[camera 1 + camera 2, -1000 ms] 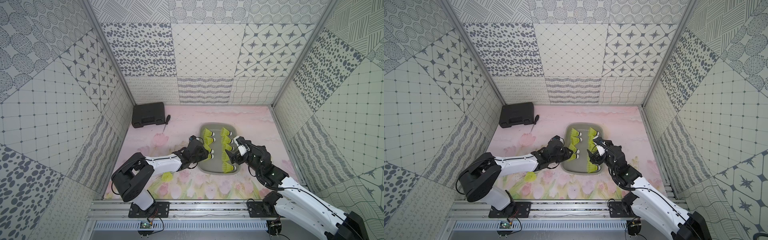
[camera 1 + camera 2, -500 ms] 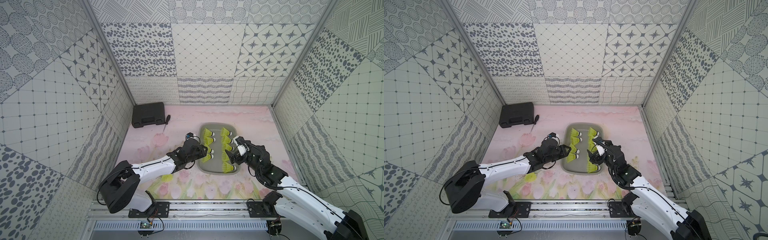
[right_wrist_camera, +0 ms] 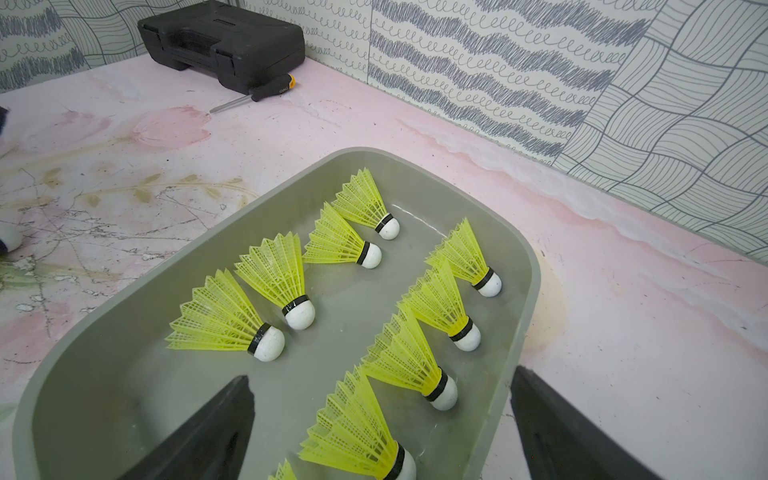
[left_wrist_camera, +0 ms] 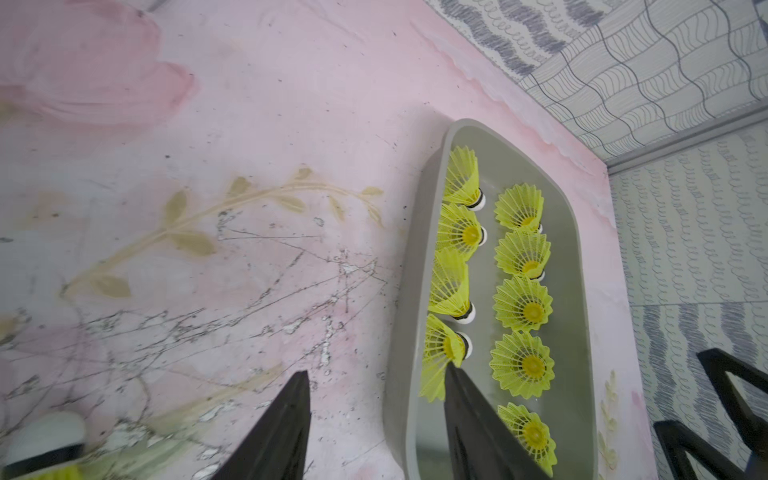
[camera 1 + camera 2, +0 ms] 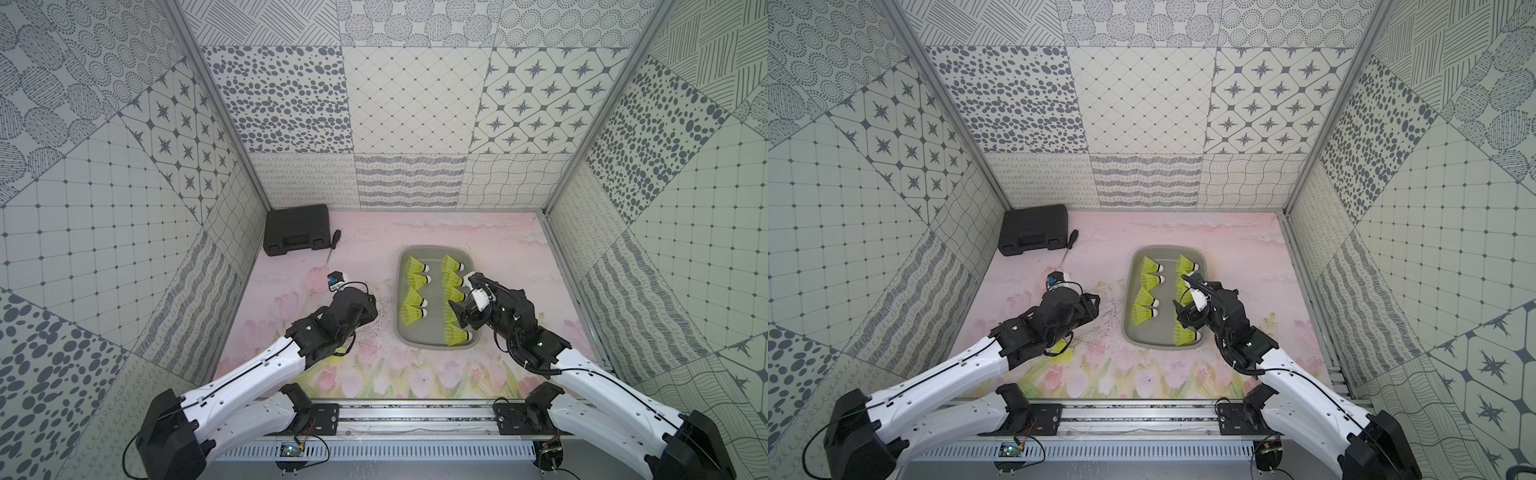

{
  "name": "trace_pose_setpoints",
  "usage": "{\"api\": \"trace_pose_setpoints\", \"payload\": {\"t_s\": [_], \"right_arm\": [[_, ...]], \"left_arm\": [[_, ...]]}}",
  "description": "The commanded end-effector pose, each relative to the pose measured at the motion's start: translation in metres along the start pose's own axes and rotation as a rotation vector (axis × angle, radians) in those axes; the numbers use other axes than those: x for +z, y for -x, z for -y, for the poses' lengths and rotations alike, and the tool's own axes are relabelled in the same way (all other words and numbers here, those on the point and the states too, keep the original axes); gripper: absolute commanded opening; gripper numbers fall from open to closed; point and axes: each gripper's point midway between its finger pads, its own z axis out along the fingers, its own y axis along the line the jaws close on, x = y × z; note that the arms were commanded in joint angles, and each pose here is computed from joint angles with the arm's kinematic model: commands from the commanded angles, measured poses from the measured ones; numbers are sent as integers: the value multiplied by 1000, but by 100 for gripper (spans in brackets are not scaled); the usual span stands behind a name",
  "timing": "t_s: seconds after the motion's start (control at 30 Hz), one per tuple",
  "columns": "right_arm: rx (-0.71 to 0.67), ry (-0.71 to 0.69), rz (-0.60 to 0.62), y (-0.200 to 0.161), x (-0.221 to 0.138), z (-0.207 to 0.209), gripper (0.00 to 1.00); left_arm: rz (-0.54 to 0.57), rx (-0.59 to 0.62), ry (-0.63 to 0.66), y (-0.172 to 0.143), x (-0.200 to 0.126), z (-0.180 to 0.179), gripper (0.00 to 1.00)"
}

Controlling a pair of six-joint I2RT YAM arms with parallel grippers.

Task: Put the shuttlecocks into the storage box
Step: Pick up the shuttlecock at the center of the board.

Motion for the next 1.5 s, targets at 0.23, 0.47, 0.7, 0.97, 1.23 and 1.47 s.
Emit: {"api": "trace_pose_setpoints", "payload": {"t_s": [0.23, 0.47, 0.7, 0.97, 1.23, 1.47], "right_arm": [[31, 12, 69, 20, 5, -1, 100], [37, 22, 61, 16, 8, -3, 100], [46, 23, 55, 11, 8, -3, 100], [41, 21, 53, 11, 7, -3, 100], [40, 21, 51, 11, 7, -3, 100], [40, 25, 49, 11, 7, -4, 100]], "left_arm": [[86, -321, 506, -10, -53, -123, 72], [-6, -372, 754, -13, -69, -117, 86], [-90, -545, 693, -43, -58, -114, 89], [-142, -623, 612, -62, -37, -107, 89], [-165, -685, 611, -77, -29, -112, 88], [-113, -677, 594, -74, -20, -117, 82]]}}
